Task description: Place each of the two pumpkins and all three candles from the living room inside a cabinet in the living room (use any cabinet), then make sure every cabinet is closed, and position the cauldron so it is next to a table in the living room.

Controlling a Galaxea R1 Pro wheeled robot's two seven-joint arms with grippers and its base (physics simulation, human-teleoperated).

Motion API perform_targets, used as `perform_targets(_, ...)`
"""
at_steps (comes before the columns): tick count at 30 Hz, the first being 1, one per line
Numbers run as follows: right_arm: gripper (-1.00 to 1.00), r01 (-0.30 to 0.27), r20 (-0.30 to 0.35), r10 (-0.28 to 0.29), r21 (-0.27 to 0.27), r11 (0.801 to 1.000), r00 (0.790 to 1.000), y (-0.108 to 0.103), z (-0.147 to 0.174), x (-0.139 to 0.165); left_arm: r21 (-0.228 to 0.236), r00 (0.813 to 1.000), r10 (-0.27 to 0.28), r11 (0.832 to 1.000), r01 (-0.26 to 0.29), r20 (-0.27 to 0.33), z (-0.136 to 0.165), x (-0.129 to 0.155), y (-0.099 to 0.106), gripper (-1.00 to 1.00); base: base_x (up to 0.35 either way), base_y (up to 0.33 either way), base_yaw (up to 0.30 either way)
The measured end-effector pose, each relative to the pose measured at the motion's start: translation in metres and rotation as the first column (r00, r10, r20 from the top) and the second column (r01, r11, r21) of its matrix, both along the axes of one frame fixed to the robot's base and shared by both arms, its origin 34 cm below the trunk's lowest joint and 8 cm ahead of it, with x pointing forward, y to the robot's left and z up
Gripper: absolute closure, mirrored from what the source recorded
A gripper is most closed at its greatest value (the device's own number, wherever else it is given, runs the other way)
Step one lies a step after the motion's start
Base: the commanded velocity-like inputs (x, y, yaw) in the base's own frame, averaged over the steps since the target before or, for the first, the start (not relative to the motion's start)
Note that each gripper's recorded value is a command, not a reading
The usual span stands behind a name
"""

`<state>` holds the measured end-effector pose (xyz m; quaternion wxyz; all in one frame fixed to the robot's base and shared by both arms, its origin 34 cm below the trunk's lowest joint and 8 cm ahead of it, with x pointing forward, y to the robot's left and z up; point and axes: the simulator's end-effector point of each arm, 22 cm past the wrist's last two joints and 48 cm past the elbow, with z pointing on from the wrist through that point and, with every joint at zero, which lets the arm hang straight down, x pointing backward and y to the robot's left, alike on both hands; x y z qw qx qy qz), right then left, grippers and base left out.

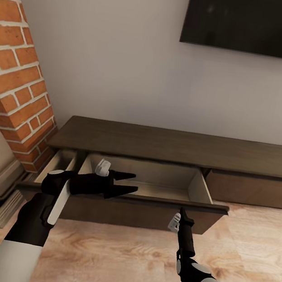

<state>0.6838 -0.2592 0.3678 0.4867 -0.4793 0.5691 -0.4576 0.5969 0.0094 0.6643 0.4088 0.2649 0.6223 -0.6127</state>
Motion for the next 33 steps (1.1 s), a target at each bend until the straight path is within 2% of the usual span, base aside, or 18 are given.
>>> perform_targets(6, 1.0, 0.002, 0.0, -0.002, 0.001, 1.0, 1.0, -0.0005, 0.0, -0.0001, -0.001, 1.0, 0.003, 1.0, -0.003, 0.0, -0.0001, 0.0006, 0.0014, -1.0, -0.1, 0.0, 0.0)
perform_targets(33, 1.0, 0.005, 0.003, -0.005, -0.008, 1.0, 1.0, -0.0005, 0.0, -0.0015, -0.001, 1.0, 0.005, 1.0, -0.005, 0.001, 0.0, 0.001, 0.0022, -1.0, -0.001, 0.0, 0.0)
